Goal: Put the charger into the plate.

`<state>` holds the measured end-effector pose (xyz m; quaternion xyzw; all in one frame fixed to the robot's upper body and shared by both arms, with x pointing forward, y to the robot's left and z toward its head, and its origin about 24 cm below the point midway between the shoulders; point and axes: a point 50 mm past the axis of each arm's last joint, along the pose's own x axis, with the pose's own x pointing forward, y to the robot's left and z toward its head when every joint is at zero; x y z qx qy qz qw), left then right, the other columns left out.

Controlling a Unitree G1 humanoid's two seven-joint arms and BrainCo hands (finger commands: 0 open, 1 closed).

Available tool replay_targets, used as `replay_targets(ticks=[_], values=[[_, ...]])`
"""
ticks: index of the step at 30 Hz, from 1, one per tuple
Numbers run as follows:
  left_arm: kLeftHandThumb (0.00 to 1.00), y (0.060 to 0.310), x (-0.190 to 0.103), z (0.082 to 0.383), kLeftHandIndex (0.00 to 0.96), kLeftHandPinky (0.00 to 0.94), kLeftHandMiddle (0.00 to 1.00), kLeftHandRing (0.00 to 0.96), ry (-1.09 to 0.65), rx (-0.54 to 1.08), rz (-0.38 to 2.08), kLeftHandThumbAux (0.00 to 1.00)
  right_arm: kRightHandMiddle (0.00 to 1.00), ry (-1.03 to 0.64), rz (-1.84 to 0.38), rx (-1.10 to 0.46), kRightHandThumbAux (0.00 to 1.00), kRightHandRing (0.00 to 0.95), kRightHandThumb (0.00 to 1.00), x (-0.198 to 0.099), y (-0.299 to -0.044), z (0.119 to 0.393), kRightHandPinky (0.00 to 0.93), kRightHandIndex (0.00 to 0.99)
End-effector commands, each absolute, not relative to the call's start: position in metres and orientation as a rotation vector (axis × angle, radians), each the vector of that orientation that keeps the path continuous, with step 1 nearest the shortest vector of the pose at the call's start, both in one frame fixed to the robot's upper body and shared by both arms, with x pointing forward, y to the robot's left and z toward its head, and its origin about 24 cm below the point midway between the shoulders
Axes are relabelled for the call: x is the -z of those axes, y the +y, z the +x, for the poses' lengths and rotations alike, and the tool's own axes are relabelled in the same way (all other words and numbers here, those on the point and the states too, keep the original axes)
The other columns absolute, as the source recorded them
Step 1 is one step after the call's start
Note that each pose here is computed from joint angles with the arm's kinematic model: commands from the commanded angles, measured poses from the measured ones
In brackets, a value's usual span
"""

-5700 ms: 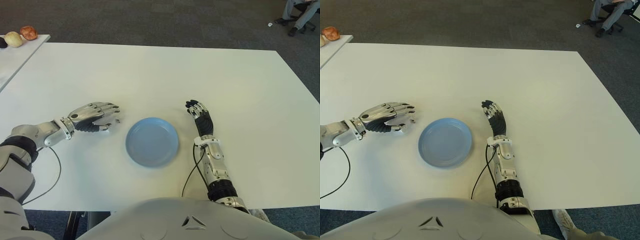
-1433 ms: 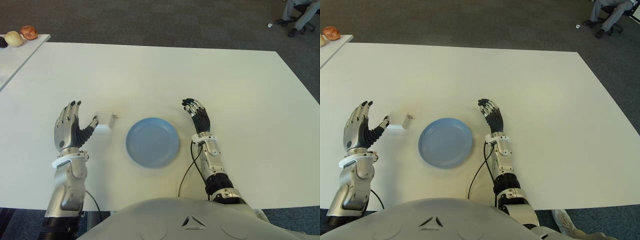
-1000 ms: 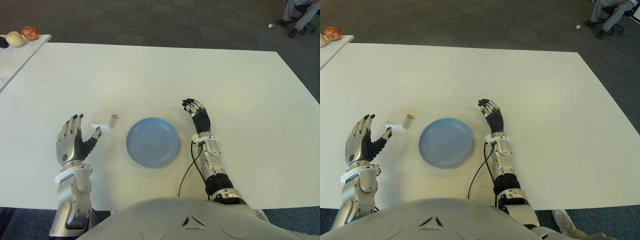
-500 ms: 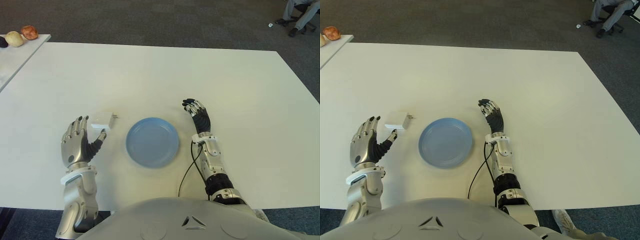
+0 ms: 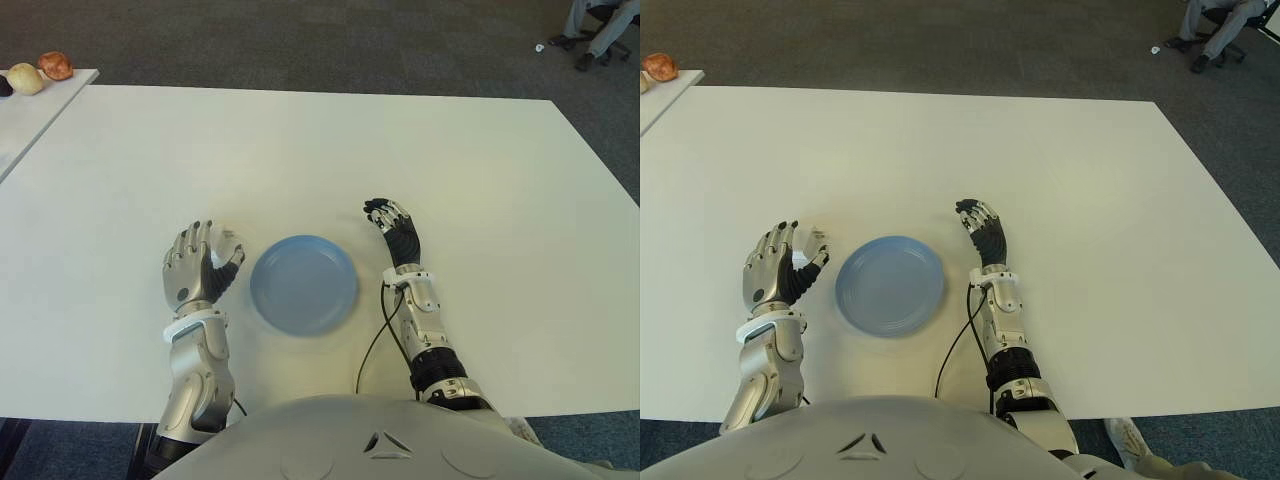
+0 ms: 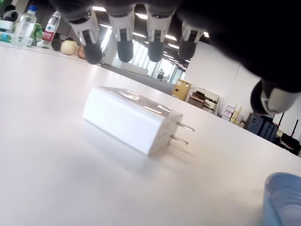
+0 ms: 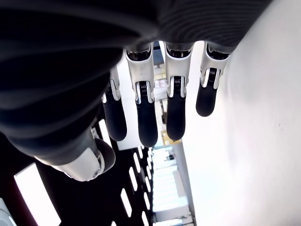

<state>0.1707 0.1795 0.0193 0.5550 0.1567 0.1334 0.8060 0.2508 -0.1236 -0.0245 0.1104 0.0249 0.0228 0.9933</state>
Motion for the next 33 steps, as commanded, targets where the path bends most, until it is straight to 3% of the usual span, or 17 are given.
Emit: replay_targets(ticks=[1,33], values=[[0.111,0.174,-0.011,0.174,0.000,0.013,0.000,0.000,0.365,-0.243,1.181,0.271,0.356,0.237,0.306,-0.030,0.704,0.294,0.000,0.056,-0.100,0.222,0.212,0.326],[0.095,0.174,0.000,0.194,0.000,0.000,0.000,0.000,0.381,-0.255,1.199,0.286,0.363,0.238,0.308,-0.021,0.689,0.276,0.000,0.055,-0.101,0.219,0.163,0.349]])
